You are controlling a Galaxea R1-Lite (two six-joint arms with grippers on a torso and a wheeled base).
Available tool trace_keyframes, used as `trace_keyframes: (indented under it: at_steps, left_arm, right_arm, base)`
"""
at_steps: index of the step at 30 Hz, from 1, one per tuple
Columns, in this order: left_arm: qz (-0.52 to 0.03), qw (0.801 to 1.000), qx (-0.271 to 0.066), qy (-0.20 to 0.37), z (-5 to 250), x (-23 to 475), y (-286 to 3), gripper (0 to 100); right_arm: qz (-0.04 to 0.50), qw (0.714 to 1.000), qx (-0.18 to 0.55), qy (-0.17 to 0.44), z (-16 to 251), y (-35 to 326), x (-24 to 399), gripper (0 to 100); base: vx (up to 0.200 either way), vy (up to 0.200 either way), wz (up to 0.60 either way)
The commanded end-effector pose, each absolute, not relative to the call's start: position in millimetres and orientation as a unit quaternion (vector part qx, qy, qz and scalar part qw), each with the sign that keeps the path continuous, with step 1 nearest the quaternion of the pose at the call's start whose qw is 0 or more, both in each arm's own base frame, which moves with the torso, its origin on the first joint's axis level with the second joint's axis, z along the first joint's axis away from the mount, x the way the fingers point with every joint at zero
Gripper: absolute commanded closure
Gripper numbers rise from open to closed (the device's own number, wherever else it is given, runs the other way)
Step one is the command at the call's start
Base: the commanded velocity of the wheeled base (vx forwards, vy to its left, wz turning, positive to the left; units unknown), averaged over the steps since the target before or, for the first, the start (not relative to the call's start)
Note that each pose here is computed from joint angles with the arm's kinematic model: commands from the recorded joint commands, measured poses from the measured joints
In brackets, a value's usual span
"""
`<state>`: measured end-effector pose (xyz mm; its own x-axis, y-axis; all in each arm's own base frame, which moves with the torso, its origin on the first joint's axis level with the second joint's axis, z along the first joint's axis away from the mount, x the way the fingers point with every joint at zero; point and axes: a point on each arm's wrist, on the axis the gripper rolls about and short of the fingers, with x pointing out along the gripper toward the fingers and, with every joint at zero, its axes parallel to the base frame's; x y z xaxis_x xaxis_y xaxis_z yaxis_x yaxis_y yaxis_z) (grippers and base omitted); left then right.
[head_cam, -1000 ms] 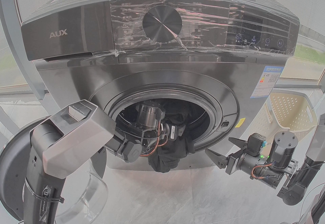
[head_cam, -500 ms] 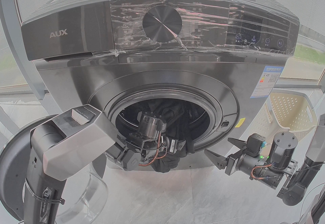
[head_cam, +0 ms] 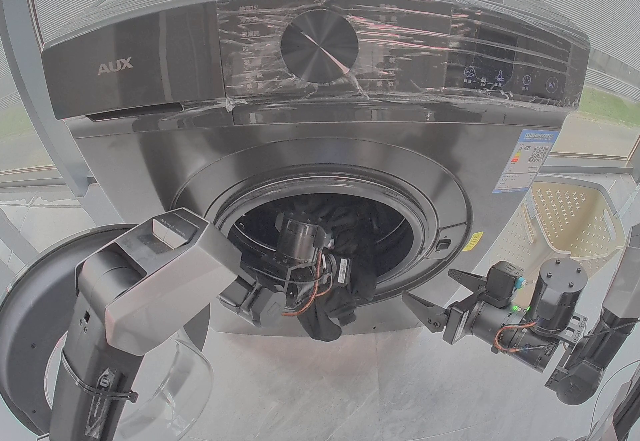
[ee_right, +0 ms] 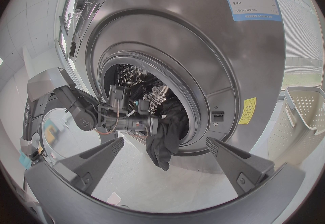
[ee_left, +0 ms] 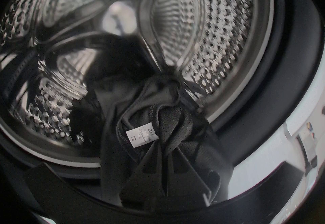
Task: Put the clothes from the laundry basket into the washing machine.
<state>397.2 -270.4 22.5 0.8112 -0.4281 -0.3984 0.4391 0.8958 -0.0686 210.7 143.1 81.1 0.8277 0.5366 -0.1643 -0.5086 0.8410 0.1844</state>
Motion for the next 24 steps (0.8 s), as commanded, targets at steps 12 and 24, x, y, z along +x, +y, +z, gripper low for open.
trace_keyframes:
  at_steps: [12,24]
  left_arm:
    - [-0.144,0.984,-0.025,0.106,53,441,-257,0]
    - [-0.195,0.967,0.007,0.165,40,400,-272,0]
  right_arm:
    - [0.279,0.953,0.067,0.103,82,145,210,0]
    - [0.278,0.952,0.067,0.105,82,145,209,0]
  base:
    - [0.0,0.0,0.0]
    - [0.0,0.0,0.0]
